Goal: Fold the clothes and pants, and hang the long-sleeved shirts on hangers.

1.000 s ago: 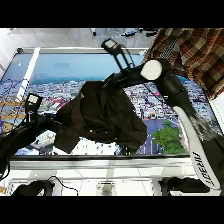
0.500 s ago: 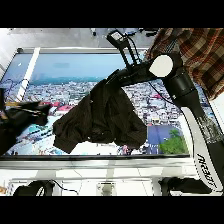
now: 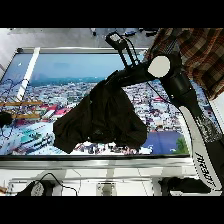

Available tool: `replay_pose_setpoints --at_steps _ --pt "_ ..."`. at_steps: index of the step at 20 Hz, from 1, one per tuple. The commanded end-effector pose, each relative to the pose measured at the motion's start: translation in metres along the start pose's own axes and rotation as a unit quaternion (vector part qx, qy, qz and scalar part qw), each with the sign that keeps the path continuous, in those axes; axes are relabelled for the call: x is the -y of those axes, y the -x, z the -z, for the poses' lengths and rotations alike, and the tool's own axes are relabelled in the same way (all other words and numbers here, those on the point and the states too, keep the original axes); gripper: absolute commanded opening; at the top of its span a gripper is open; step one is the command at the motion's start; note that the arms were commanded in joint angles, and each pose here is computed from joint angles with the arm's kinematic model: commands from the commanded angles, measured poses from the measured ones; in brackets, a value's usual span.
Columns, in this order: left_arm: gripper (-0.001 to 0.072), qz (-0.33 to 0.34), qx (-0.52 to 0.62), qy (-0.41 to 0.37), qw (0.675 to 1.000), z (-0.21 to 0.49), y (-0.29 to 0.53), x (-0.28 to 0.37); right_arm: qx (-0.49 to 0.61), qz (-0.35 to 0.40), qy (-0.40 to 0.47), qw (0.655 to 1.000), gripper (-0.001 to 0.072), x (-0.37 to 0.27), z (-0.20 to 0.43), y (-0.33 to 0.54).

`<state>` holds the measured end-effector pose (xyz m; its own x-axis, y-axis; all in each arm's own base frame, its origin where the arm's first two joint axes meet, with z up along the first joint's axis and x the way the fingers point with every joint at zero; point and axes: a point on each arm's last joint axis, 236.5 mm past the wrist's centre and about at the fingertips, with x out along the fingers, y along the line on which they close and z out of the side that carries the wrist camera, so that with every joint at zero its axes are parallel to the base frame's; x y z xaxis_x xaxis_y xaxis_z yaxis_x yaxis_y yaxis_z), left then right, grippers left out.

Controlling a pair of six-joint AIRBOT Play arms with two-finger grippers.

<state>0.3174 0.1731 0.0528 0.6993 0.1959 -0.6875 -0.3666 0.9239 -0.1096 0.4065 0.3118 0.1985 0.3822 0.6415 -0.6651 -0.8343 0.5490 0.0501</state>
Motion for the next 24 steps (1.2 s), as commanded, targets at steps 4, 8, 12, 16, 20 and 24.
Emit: replay_pose_setpoints --at_steps 4,8,12,16,20,24 --pt "0.0411 -0.075 -0.029 0.036 0.996 0.014 -0.035 -0.096 0.000 -0.002 -0.001 1.000 0.0036 0.000 0.000 -0.001" --pt "0.0411 -0.109 -0.036 -0.022 0.993 0.017 -0.042 -0.117 -0.001 -0.002 -0.001 1.000 0.0036 0.000 0.000 -0.001" --pt "0.0410 -0.082 -0.084 -0.029 0.993 0.049 -0.074 -0.114 0.000 -0.002 -0.001 1.000 0.0036 0.000 0.000 -0.001" --pt "0.0407 -0.071 -0.092 -0.047 0.992 0.058 -0.100 -0.107 0.000 -0.002 -0.002 1.000 0.0037 0.000 0.000 -0.001" --pt "0.0089 -0.070 -0.090 -0.047 0.992 0.062 -0.122 -0.101 0.000 -0.002 -0.010 1.000 0.0037 0.000 0.000 -0.001" --pt "0.0026 -0.069 -0.080 -0.057 0.993 0.054 -0.120 -0.094 0.000 -0.002 -0.015 1.000 0.0037 0.000 0.000 -0.001"
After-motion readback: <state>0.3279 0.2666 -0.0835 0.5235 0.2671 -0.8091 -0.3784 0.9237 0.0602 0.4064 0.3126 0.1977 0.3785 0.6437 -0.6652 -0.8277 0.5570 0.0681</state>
